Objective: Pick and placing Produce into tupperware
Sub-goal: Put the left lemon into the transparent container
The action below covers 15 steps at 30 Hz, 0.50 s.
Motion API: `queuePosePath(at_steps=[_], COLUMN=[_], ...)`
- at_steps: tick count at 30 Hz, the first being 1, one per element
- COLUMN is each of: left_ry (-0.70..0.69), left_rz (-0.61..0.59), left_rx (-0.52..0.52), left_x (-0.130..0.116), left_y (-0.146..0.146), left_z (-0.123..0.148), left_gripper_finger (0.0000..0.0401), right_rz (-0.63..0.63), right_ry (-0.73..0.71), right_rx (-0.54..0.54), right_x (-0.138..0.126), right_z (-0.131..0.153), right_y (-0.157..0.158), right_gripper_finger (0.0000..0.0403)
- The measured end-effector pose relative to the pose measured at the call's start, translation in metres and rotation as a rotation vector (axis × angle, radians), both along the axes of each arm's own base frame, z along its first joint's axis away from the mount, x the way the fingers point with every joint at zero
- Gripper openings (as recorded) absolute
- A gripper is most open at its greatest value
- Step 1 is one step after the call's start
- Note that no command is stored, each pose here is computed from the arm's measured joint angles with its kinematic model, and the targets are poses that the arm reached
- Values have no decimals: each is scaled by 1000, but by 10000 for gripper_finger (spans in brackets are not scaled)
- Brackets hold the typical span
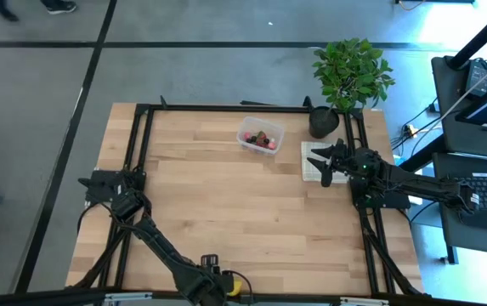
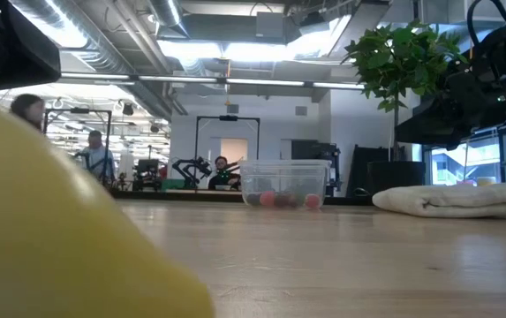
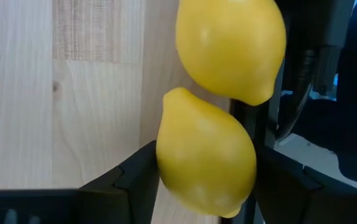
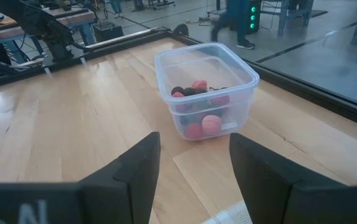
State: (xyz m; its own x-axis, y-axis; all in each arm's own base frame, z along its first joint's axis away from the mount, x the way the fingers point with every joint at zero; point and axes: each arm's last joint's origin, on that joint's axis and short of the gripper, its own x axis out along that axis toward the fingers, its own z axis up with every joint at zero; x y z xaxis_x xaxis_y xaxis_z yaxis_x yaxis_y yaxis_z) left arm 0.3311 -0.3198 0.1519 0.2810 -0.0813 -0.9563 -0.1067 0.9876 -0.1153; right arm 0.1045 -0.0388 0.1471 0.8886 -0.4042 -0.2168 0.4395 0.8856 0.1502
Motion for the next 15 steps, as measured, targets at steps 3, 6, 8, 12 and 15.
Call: queuePosePath(at_steps=[3,6,8,12,15], left_ry=[0,-4,-7,-9,-1], left_rz=[0,0,1,3,9], left_rx=[0,3,7,10,19], left_x=[0,0,0,0,1], left_y=[0,0,0,0,3], left_z=[0,0,0,0,0], left_gripper_finger=[203,203,210,212,203], right_rz=[0,0,0,0,0], right_ry=[0,0,1,0,-1], right_rx=[0,0,0,0,3], right_x=[0,0,0,0,0], right_z=[0,0,0,0,0], right_y=[0,0,0,0,0], right_gripper_finger=[195,195,195,195,195])
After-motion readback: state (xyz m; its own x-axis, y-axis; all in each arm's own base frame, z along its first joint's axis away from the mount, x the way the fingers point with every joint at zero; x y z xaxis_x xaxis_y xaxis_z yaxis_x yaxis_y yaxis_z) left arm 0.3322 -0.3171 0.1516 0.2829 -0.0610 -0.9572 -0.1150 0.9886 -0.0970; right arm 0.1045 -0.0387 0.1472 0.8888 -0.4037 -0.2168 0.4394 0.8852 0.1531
